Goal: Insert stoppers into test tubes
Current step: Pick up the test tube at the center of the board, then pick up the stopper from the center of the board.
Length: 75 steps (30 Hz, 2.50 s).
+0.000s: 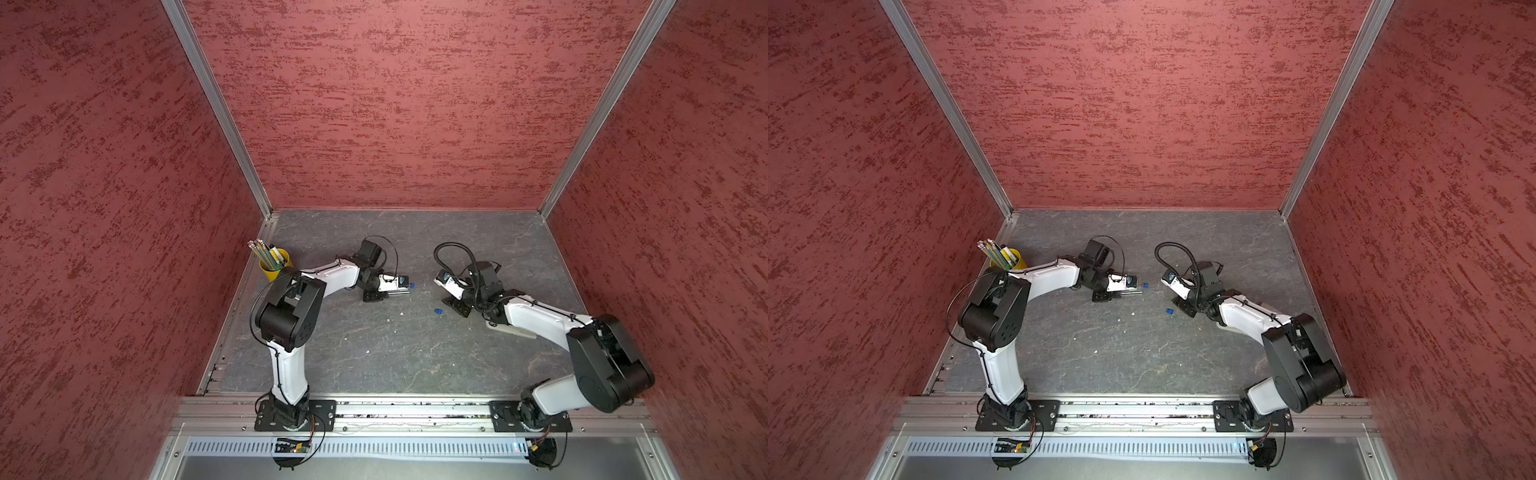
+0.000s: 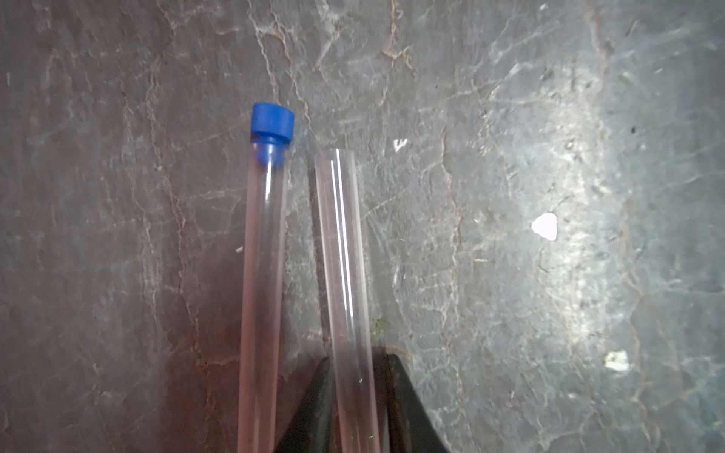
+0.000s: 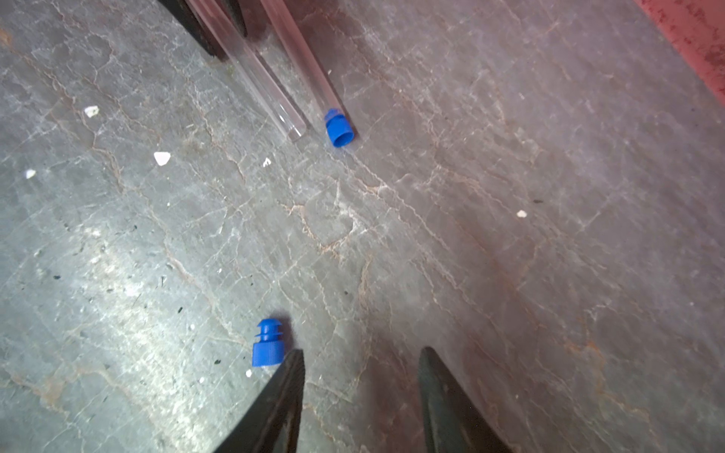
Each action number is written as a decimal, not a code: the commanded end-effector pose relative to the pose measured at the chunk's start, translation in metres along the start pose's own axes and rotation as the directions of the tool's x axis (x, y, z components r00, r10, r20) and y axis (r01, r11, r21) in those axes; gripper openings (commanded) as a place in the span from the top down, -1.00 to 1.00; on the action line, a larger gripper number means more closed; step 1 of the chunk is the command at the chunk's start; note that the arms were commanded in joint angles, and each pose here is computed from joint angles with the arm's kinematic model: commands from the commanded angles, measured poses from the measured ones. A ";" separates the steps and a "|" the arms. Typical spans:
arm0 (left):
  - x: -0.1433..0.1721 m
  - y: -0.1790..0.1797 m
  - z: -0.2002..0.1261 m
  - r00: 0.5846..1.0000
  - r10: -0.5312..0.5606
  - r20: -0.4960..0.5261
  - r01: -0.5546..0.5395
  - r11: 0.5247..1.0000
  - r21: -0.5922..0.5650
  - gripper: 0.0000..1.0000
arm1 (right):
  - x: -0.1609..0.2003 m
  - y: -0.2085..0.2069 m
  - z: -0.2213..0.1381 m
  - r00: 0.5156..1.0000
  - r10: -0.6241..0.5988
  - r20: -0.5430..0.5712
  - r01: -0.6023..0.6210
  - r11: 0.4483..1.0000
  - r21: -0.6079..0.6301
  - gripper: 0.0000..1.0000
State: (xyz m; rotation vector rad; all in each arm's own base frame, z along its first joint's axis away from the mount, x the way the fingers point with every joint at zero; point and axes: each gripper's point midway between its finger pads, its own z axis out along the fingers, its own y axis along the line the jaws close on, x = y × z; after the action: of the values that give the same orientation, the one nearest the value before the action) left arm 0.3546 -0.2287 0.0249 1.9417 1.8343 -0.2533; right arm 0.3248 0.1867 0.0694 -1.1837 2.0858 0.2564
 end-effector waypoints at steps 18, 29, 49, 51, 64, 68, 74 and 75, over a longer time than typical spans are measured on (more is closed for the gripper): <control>0.008 -0.008 0.002 1.000 -0.011 -0.012 0.011 0.999 0.044 0.60 | 0.013 0.045 0.014 0.997 0.045 -0.062 -0.056 0.979 -0.194 0.04; 0.006 -0.007 0.002 1.000 -0.005 -0.010 0.005 0.999 0.039 0.60 | 0.012 0.045 0.021 0.997 0.040 -0.062 -0.052 0.979 -0.199 0.15; 0.003 -0.007 0.002 1.000 0.003 -0.010 -0.002 0.999 0.036 0.60 | 0.012 0.041 0.029 0.998 0.031 -0.057 -0.041 0.982 -0.184 0.34; 0.002 -0.007 0.002 1.000 0.005 -0.009 -0.004 0.999 0.036 0.59 | 0.012 0.041 0.030 0.998 0.030 -0.061 -0.040 0.982 -0.185 0.35; 0.002 -0.006 0.002 1.000 0.007 -0.011 -0.006 0.999 0.036 0.59 | 0.017 0.041 0.031 0.997 0.018 -0.074 -0.031 0.983 -0.182 0.48; 0.001 -0.006 0.001 1.000 0.012 -0.010 -0.012 0.999 0.034 0.60 | 0.016 0.041 0.030 0.997 0.011 -0.072 -0.023 0.984 -0.178 0.53; 0.001 -0.006 0.001 1.000 0.022 -0.009 -0.022 0.999 0.031 0.60 | 0.015 0.040 0.029 0.998 0.004 -0.067 -0.016 0.985 -0.173 0.59; 0.001 -0.005 0.000 1.000 0.023 -0.009 -0.023 0.999 0.029 0.60 | 0.015 0.040 0.029 0.998 0.003 -0.067 -0.014 0.985 -0.173 0.60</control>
State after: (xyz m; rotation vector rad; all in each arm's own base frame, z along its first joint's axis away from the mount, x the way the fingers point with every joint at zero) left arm 0.3495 -0.2258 0.0227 1.9677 1.8394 -0.2622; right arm 0.2940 0.2082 0.0228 -1.2918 2.2067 0.4357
